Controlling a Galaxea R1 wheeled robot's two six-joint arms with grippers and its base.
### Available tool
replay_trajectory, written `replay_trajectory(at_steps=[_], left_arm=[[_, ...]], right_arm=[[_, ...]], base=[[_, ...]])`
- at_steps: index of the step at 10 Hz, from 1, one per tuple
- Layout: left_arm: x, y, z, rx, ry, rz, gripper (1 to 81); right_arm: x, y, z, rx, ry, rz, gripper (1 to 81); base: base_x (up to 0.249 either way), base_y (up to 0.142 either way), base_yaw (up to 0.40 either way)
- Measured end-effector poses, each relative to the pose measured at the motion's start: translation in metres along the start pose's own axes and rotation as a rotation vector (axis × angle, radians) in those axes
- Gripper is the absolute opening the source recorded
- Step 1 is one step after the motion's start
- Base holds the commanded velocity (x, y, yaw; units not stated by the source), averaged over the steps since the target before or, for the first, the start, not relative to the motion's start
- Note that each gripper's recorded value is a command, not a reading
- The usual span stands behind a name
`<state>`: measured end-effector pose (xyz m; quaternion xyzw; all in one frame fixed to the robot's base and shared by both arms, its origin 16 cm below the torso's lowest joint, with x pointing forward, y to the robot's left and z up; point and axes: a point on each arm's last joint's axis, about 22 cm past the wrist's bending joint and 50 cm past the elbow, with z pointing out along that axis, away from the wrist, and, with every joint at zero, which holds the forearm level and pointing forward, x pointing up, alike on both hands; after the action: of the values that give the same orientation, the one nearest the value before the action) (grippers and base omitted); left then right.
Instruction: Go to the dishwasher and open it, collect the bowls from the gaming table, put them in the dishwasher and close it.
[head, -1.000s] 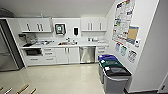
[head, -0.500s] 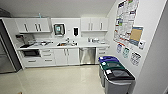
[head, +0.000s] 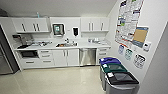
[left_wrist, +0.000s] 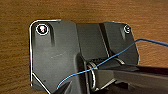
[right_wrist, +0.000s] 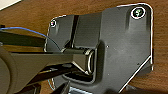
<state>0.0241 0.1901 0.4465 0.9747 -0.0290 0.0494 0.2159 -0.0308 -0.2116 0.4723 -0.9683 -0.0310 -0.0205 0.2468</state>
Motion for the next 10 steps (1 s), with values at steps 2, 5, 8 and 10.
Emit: replay_trajectory(at_steps=[2,5,8,10], left_arm=[[0.0025,-0.0015,-0.0004,0.002,0.003,0.001,81.1],[0.0009,-0.0015,-0.0005,0.002,0.001,0.000,81.1],[0.0001,-0.0020,-0.0006,0.003,-0.001,0.000,81.1],[0.0006,-0.0049,-0.0009,0.009,0.001,0.000,81.1]], right_arm=[[0.0003,0.0004,-0.0001,-0.001,0.000,0.000,81.1],[0.0003,0.0006,0.0009,-0.003,-0.001,0.000,81.1],[-0.0003,0.0011,0.0026,-0.007,-0.002,0.001,81.1],[-0.0001,0.0035,0.0032,-0.014,-0.002,0.001,81.1]], base=[[0.170,0.000,0.000],[0.164,0.000,0.000],[0.153,0.000,0.000],[0.147,0.000,0.000]])
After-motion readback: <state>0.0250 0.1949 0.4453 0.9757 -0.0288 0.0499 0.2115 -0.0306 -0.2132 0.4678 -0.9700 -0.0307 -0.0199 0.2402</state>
